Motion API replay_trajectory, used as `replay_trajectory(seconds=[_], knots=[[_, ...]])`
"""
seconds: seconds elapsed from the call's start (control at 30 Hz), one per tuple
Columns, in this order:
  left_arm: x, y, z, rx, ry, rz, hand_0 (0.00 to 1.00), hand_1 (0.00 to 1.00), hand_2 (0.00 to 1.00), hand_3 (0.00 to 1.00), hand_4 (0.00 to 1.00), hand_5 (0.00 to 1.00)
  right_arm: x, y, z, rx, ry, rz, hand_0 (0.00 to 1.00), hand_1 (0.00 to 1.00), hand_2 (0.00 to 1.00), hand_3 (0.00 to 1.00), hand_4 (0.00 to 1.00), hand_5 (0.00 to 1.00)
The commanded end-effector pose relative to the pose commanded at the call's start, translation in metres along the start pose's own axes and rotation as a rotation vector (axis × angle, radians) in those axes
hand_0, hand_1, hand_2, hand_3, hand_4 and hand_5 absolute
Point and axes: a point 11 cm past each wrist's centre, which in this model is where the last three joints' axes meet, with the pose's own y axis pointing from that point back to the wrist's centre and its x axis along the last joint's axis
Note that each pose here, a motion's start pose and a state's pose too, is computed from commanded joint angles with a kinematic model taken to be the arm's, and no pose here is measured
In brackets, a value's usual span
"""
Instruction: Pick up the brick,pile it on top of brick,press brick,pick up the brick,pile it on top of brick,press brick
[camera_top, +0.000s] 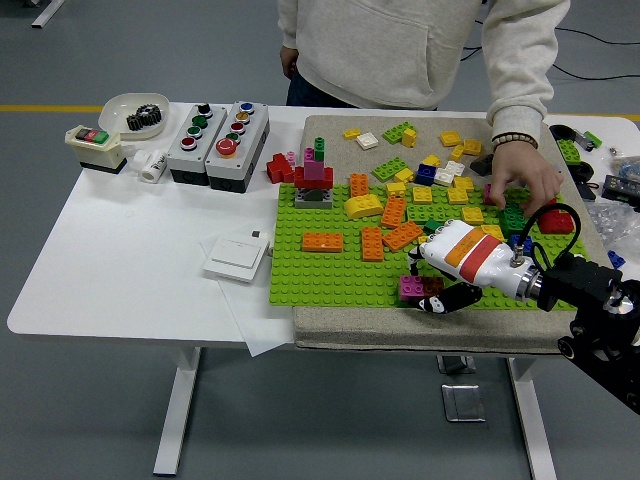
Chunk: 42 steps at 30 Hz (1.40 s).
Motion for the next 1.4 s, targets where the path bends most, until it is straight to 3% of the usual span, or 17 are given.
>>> replay_trajectory(seconds=[0.5,1.1,1.13,1.3,1.33,1.4], knots=[[0.0002,0.0,-0.0001,0.001,0.0,0.0,0.724,0.732,0.768,0.622,0.734,0.694,-0.0019,0.0001,0.0006,-0.001,-0.007,-0.025,0.132,0.065,0.147,0.47,0.804,0.422],[0.0003,-0.0001,-0.0008,0.004,-0.006,0.0,0.724,0.732,0.768,0.623,0.735,0.695,-0.0008,-0.0004,0.0008,0.0,-0.003,-0.027,0.152,0.071,0.155,0.496,0.833,0.483],[0.0003,-0.0001,-0.0009,0.004,-0.006,0.0,0.724,0.732,0.768,0.622,0.734,0.693,-0.0009,-0.0003,0.0009,0.0,-0.003,-0.028,0.159,0.075,0.157,0.5,0.901,0.513],[0.0003,-0.0001,-0.0016,0.006,-0.008,0.0,0.724,0.732,0.768,0.622,0.734,0.693,-0.0015,0.0001,0.0013,0.0,0.0,-0.035,0.159,0.075,0.157,0.5,0.901,0.513],[0.0003,-0.0001,-0.0017,0.006,-0.008,0.0,0.723,0.732,0.768,0.622,0.734,0.693,-0.0016,0.0002,0.0013,0.0,0.0,-0.035,0.168,0.076,0.16,0.514,0.974,0.535],[0.0003,-0.0002,-0.002,0.007,-0.01,0.0,0.723,0.732,0.768,0.622,0.734,0.693,-0.0016,0.0003,0.0016,-0.002,0.002,-0.034,0.168,0.076,0.16,0.514,0.974,0.535]])
